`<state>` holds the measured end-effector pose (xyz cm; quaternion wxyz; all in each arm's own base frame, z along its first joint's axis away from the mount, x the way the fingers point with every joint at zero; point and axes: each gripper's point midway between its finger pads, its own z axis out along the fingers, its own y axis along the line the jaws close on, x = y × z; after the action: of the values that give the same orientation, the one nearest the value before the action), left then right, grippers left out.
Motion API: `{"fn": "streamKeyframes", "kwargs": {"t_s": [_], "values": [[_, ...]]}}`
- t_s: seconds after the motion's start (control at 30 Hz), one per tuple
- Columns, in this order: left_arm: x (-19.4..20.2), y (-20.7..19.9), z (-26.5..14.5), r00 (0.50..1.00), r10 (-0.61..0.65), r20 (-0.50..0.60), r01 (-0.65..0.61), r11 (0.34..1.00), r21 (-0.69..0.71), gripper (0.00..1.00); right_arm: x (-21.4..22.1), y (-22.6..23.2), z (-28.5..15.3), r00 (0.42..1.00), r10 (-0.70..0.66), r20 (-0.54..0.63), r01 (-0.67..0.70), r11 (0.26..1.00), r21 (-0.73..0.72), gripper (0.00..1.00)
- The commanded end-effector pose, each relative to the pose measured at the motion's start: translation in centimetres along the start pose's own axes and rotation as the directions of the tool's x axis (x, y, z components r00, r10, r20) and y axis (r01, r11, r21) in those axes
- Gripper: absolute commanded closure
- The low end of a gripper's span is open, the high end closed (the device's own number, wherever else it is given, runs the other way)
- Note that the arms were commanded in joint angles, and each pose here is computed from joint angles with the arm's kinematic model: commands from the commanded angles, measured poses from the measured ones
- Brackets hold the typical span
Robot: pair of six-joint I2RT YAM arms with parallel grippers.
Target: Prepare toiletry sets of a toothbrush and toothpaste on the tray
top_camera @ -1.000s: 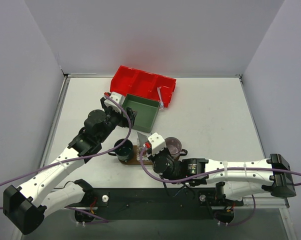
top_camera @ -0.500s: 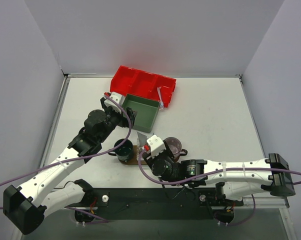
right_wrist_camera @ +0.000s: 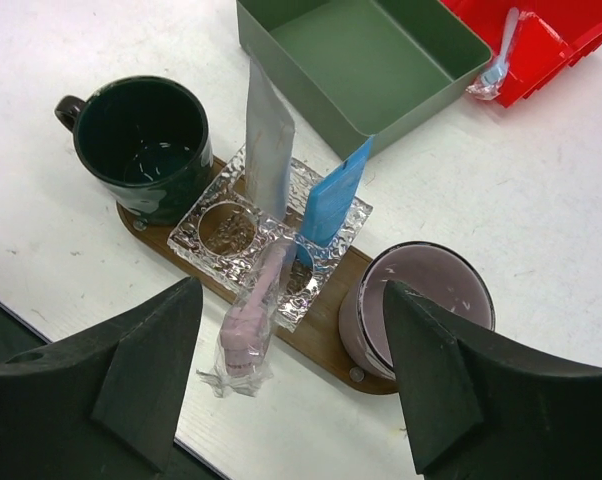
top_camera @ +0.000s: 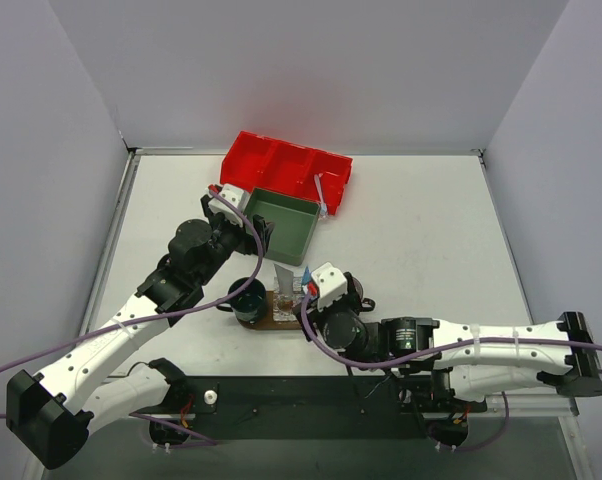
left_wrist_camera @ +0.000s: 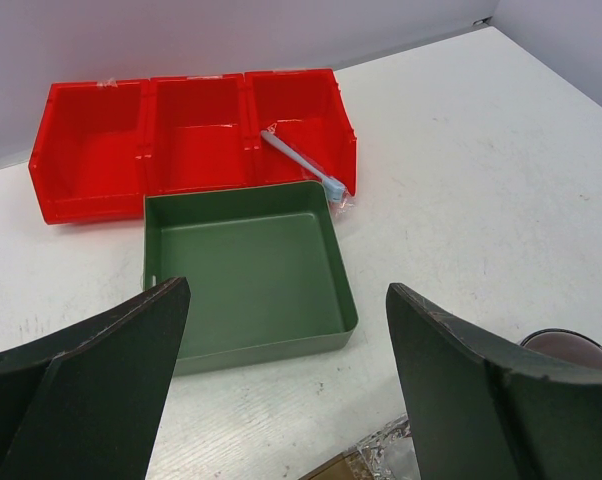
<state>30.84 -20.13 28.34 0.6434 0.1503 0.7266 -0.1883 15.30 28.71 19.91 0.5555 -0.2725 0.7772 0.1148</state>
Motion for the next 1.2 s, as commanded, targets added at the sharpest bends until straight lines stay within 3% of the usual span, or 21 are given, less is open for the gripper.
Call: {"fn": "streamKeyframes", "kwargs": {"t_s": [0.0, 0.23, 0.33, 0.57, 0.77, 1.17], "values": [[-1.5, 0.0, -0.1, 0.999, -0.017, 0.044, 0.017, 1.000, 0.003, 0.10, -2.7, -1.0, -1.3, 0.996, 0.069, 0.064, -0.069, 0.998, -0.002, 0.32], [-1.5, 0.1, 0.0, 0.999, -0.032, 0.043, 0.032, 0.999, -0.008, 0.10, -4.6, -3.8, -2.0, 0.988, 0.120, 0.094, -0.123, 0.992, 0.035, 0.35], [-1.4, 0.3, 0.0, 0.998, -0.035, 0.043, 0.036, 0.999, -0.018, 0.09, -5.0, -4.5, -2.0, 0.986, 0.159, 0.055, -0.158, 0.987, -0.018, 0.37], [-1.6, 0.6, -0.2, 0.998, -0.026, 0.049, 0.028, 0.999, -0.034, 0.10, -4.9, -9.1, -0.3, 0.959, 0.279, -0.050, -0.278, 0.960, 0.024, 0.42], [-1.9, 0.9, -0.4, 0.998, -0.021, 0.058, 0.024, 0.999, -0.049, 0.10, -4.3, -11.8, 2.3, 0.912, 0.382, -0.149, -0.383, 0.923, 0.027, 0.47], [-1.7, 1.3, -0.3, 0.999, -0.034, 0.030, 0.037, 0.996, -0.080, 0.10, -3.9, -16.9, 9.9, 0.759, 0.562, -0.328, -0.596, 0.803, -0.003, 0.57]]}}
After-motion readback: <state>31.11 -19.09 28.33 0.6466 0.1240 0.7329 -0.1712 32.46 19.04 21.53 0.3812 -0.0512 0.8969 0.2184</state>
